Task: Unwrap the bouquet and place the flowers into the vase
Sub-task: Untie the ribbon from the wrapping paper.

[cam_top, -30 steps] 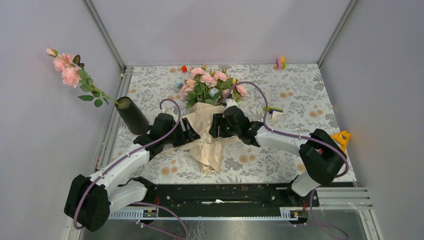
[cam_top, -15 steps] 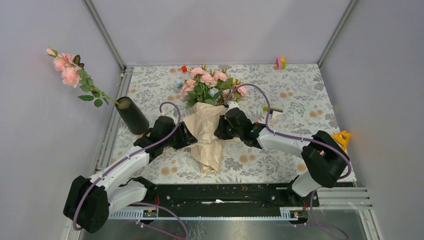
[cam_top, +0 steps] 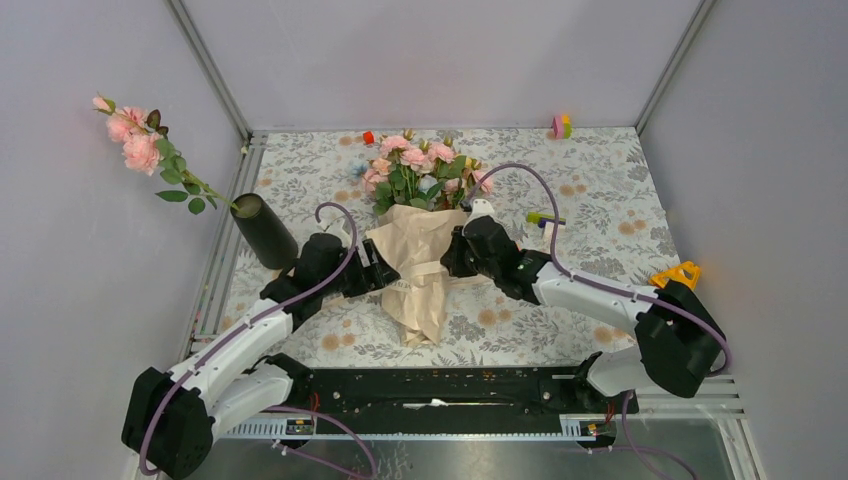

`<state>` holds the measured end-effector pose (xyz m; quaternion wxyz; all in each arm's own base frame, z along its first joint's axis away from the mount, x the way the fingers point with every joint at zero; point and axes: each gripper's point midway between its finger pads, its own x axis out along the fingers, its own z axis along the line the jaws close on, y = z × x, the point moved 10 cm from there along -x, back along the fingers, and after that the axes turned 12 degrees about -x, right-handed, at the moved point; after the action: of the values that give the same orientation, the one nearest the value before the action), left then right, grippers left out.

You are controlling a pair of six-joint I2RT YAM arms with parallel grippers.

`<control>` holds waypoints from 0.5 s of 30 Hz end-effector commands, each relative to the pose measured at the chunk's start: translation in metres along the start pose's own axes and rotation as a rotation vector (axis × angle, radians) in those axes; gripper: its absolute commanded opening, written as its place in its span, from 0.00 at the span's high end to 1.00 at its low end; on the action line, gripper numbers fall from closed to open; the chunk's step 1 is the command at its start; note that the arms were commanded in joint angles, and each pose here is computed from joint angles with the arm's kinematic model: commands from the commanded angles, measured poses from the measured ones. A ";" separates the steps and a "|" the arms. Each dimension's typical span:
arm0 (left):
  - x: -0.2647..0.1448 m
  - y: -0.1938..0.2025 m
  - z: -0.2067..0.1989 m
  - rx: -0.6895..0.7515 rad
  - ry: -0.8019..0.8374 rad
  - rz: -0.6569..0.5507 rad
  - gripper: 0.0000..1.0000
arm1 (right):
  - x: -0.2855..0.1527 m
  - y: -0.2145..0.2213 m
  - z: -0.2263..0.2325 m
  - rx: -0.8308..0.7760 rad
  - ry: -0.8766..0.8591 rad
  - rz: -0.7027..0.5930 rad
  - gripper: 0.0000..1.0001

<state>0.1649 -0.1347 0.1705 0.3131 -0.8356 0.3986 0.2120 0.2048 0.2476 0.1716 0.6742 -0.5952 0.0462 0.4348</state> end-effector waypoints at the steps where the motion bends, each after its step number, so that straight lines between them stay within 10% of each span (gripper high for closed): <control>1: -0.004 -0.005 -0.005 0.063 0.030 -0.045 0.20 | -0.018 -0.008 -0.006 -0.045 0.079 -0.062 1.00; 15: 0.012 0.000 0.006 -0.001 -0.015 -0.032 0.11 | -0.047 -0.008 -0.029 -0.102 0.262 -0.109 1.00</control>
<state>0.1621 -0.1317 0.1559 0.3246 -0.8258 0.3958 0.2368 0.1949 0.2091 0.1929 0.6612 -0.6600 0.0707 0.3495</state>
